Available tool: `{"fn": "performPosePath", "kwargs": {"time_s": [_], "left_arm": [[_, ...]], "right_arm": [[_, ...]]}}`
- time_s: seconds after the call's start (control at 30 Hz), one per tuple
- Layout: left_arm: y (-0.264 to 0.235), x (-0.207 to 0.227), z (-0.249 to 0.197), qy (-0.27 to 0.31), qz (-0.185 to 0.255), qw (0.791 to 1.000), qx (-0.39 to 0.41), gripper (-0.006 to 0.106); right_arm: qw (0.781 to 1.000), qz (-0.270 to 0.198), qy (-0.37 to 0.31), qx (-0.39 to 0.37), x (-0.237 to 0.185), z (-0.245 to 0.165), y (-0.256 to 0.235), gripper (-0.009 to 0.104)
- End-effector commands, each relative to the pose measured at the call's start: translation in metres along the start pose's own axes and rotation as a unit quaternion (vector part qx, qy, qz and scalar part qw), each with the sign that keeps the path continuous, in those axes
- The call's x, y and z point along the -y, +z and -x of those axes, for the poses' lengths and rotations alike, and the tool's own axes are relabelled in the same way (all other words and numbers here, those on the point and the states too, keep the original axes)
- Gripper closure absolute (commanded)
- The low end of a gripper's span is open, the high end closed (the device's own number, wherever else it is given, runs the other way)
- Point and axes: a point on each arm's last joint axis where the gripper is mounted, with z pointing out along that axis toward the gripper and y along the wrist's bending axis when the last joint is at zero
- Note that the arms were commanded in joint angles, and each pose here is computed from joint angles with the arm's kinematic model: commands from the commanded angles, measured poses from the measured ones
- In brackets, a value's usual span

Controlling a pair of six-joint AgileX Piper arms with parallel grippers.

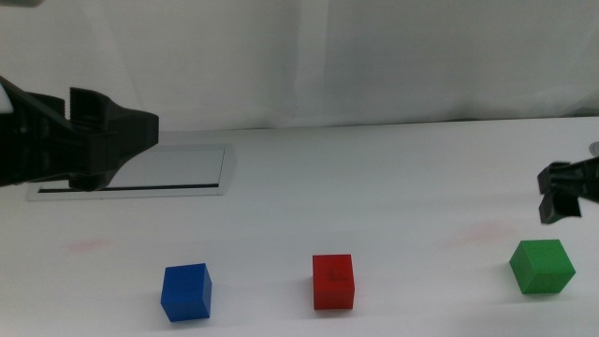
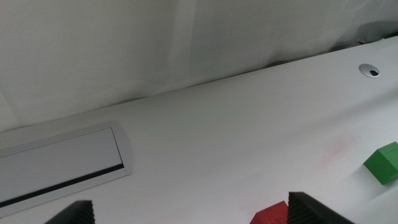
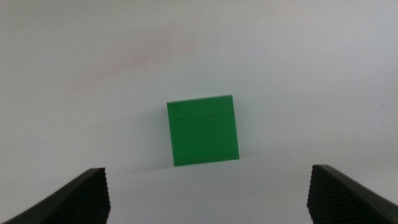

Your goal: Stack red cubes first, then green, then blue cubes in a specific spot.

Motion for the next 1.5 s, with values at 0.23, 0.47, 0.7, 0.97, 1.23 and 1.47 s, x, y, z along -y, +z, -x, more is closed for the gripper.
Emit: {"fn": "performPosePath", "kwargs": {"time_s": [0.23, 0.47, 0.7, 0.97, 1.23, 1.47], "left_arm": [[0.000, 0.002, -0.001, -0.004, -0.008, 1.000, -0.001, 0.023], [0.000, 0.002, -0.001, -0.004, -0.008, 1.000, -0.001, 0.025], [0.000, 0.002, -0.002, -0.005, -0.009, 1.000, -0.005, 0.025], [0.000, 0.002, -0.002, -0.005, -0.009, 1.000, -0.006, 0.025], [0.000, 0.002, -0.002, -0.005, -0.008, 1.000, -0.009, 0.025], [0.000, 0.002, -0.002, -0.005, -0.008, 1.000, -0.009, 0.025]], "right_arm": [[0.999, -0.009, -0.017, -0.044, -0.002, -0.010, 0.048, 0.009], [0.999, -0.005, -0.021, -0.043, -0.002, -0.020, 0.073, 0.009], [0.999, -0.005, -0.028, -0.043, -0.006, -0.014, 0.099, 0.009], [0.997, -0.018, -0.047, -0.063, -0.006, -0.013, 0.128, 0.009], [0.997, -0.017, -0.052, -0.057, -0.007, -0.011, 0.136, 0.029], [0.997, -0.020, -0.054, -0.055, -0.007, -0.007, 0.128, 0.097]]}}
